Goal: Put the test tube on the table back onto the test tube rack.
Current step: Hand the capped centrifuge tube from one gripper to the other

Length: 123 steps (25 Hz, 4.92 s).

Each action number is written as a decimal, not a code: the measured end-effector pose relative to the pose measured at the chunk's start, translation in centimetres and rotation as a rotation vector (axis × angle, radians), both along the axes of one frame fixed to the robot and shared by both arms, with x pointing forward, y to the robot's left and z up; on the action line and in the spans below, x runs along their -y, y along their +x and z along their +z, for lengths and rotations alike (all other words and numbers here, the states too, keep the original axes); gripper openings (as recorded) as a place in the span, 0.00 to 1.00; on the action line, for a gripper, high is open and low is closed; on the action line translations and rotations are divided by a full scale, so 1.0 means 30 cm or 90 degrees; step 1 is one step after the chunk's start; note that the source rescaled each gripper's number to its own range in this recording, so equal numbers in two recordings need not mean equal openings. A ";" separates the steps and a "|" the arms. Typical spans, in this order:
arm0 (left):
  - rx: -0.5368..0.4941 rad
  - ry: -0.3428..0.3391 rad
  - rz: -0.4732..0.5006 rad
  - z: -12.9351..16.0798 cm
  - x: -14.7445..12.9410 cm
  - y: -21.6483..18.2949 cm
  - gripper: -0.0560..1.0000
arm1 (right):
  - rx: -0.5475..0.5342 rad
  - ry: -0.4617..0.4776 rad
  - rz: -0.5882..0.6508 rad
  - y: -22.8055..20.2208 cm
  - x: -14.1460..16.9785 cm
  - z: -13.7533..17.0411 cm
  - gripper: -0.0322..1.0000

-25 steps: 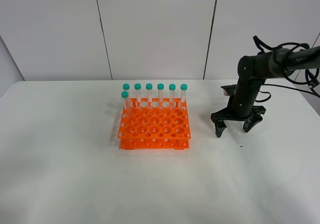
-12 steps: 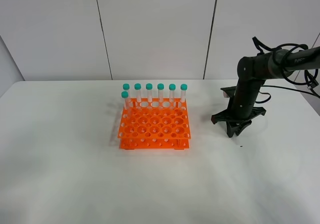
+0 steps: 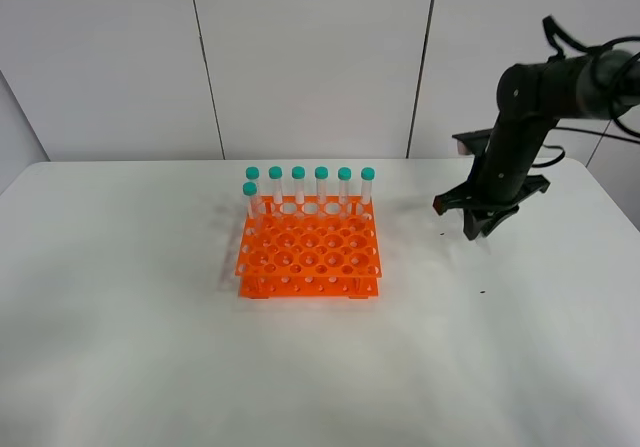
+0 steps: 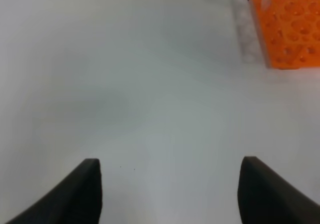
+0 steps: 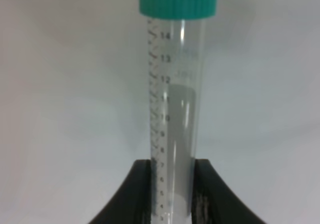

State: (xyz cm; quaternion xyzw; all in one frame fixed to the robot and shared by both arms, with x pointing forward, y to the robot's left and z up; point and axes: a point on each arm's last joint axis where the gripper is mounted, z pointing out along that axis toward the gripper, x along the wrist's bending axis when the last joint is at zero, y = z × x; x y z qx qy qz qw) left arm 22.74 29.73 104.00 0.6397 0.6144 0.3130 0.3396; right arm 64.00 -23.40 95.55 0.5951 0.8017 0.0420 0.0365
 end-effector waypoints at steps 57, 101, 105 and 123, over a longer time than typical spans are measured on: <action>0.001 0.000 0.000 0.000 0.000 0.000 0.81 | 0.191 0.377 0.501 -0.458 -0.477 0.142 0.06; -0.096 -0.428 -0.285 -0.009 0.377 0.819 0.81 | 0.197 0.376 0.498 -0.456 -0.477 0.144 0.06; -0.092 -0.447 -0.291 -0.048 0.412 0.845 0.81 | 0.197 0.376 0.498 -0.456 -0.477 0.144 0.06; -0.173 -0.453 -0.359 -0.137 0.533 0.857 0.81 | 0.196 0.375 0.501 -0.455 -0.477 0.142 0.06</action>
